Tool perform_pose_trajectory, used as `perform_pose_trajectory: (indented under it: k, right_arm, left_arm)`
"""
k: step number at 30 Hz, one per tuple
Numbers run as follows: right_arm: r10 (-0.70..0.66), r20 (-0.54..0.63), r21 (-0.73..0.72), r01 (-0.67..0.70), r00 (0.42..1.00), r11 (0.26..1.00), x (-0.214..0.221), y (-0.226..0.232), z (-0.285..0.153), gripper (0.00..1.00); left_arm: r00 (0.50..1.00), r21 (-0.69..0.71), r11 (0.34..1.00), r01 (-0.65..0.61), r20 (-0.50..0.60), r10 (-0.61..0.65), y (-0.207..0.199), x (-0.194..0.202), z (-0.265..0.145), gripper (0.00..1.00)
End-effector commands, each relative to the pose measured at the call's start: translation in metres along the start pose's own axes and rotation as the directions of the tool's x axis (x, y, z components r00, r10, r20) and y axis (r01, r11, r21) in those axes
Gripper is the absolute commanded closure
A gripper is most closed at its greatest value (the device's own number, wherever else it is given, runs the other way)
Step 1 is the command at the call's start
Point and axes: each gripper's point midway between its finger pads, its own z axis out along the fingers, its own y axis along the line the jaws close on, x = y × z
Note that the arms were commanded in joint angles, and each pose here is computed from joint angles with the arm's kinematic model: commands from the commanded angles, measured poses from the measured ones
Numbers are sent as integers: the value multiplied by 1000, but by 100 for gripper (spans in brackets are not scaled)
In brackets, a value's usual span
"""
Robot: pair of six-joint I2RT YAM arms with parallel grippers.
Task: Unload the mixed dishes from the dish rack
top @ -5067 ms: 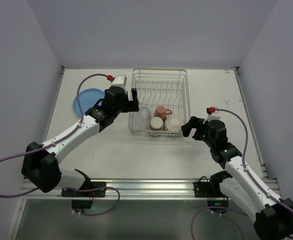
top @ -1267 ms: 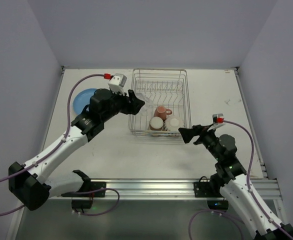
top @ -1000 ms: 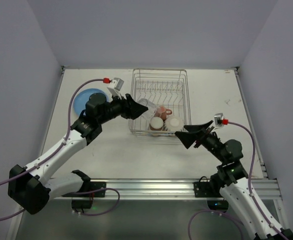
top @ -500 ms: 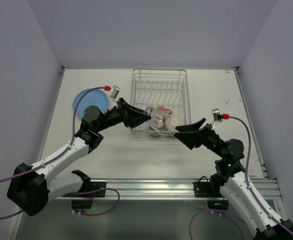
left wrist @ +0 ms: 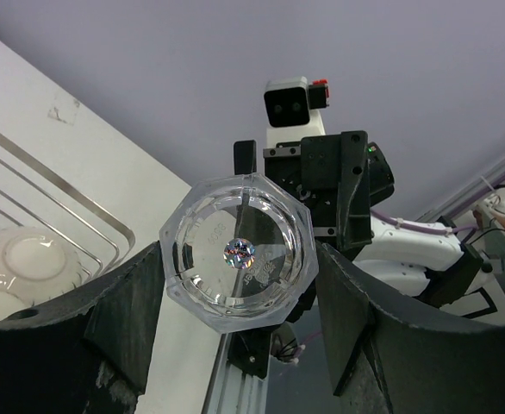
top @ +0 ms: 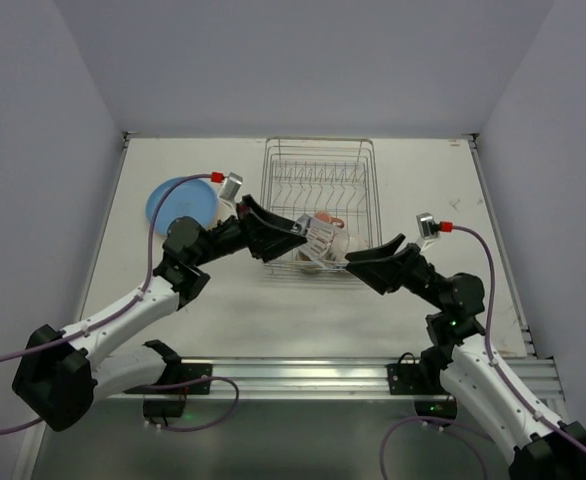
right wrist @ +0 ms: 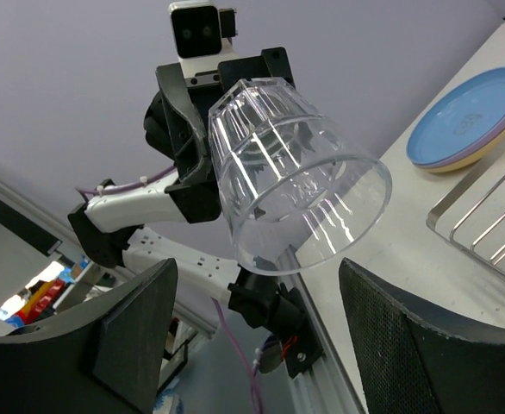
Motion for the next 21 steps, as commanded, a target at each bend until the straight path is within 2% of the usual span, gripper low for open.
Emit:
perform_pose_trajectory:
  k: [1,11,13,14,21]
  right_arm:
    - [-31,1,-88,31,1000,996,-9,26,5,23]
    - [-31,6,-126,31,1000,991,-14,37,9,30]
    - [-40,13,-126,42,999,991,-16,37,8,37]
    - [-47,17,-129,49,999,990,-17,40,8,47]
    - [-71,31,-83,74,997,994,-19,37,6,82]
  left_arm:
    - [999,68,997,-35,27,33,-16,-7,4,48]
    - [998,80,997,-20,-54,24,-10,14,14,48]
    - [997,81,997,-17,-67,22,-9,17,15,48]
    - [997,80,997,-20,-72,26,-9,19,15,48]
    - [995,66,997,-36,-86,42,-8,21,12,48]
